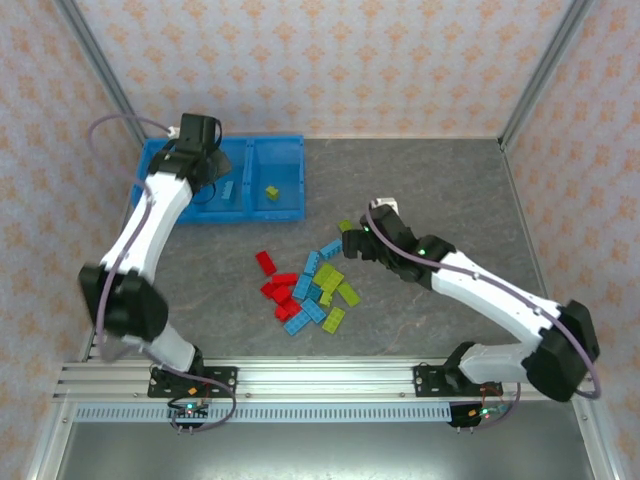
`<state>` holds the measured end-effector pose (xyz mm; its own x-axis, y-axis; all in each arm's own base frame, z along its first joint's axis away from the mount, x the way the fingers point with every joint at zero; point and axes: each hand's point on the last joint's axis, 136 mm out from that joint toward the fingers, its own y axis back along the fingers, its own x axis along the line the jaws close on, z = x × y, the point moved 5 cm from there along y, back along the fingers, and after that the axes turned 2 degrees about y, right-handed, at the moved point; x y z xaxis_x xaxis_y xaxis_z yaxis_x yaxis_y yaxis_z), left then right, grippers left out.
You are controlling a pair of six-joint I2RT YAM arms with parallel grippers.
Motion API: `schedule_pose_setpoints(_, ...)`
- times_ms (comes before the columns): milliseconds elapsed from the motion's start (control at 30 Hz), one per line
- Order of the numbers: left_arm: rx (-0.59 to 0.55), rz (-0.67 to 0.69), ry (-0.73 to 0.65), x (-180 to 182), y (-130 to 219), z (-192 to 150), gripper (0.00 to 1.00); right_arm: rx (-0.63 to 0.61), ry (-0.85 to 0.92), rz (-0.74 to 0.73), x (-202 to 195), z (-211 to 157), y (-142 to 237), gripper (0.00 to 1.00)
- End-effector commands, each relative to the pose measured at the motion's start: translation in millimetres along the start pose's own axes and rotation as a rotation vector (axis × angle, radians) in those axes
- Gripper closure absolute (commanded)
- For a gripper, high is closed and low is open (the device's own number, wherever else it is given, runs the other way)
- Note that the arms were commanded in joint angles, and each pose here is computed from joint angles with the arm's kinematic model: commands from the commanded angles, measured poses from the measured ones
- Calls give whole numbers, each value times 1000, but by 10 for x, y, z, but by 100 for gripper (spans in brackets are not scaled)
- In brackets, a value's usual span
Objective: Sort the legos into containers by color
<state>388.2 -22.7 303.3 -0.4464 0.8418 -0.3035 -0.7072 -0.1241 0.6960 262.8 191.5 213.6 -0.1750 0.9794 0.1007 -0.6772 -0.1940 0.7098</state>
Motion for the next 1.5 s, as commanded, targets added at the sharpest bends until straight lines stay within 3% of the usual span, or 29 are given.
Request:
schedule_pose_setpoints(0, -20, -200, -197, -259, 517, -295, 64, -10, 31, -71, -1, 198, -273, 2)
schedule_pose_setpoints(167, 38, -415, -587, -364, 1020, -954, 64, 93, 14, -114, -19, 268, -868, 4)
schedule_pose_setpoints(233, 69, -554, -682, -309, 1147, -1196, 59, 140, 19, -104, 14, 305, -1102, 6)
schedule_pose_setpoints(333, 65, -660, -766, -198, 1237, -1408, 50, 234, 30, -94, 75, 274, -1453, 9)
schedule_pose_setpoints(567, 19, -555, -848, 11, 1210, -1416, 47, 318, 20, -119, 83, 68, -1919, 13)
schedule_pose_setpoints(833, 43, -489, -873, 88, 1132, -1439, 29, 350, -14, -125, 17, -107, -1878, 49)
schedule_pose_setpoints(933, 23, -493, -869, 92, 1148, -1429, 3, 303, -28, -141, -6, 53, -1695, 66)
schedule_pose_setpoints(967, 16, -483, -867, 102, 1144, -1420, 0, 273, -36, -139, -5, 148, -1603, 69)
schedule_pose_setpoints(1067, -13, -449, -861, 142, 1136, -1383, 0, 149, -78, -94, 42, 482, -1279, 78)
schedule_pose_setpoints(1267, -117, -392, -813, 240, 1203, -1268, 0, -188, -50, 56, 431, 1046, -549, 73)
schedule_pose_setpoints(1367, -149, -351, -791, 286, 1190, -1224, 0, -310, -53, 194, 742, 1222, -462, 72)
schedule_pose_setpoints(1467, -143, -316, -790, 307, 1146, -1217, 0, -346, -23, 278, 1041, 1372, -603, 72)
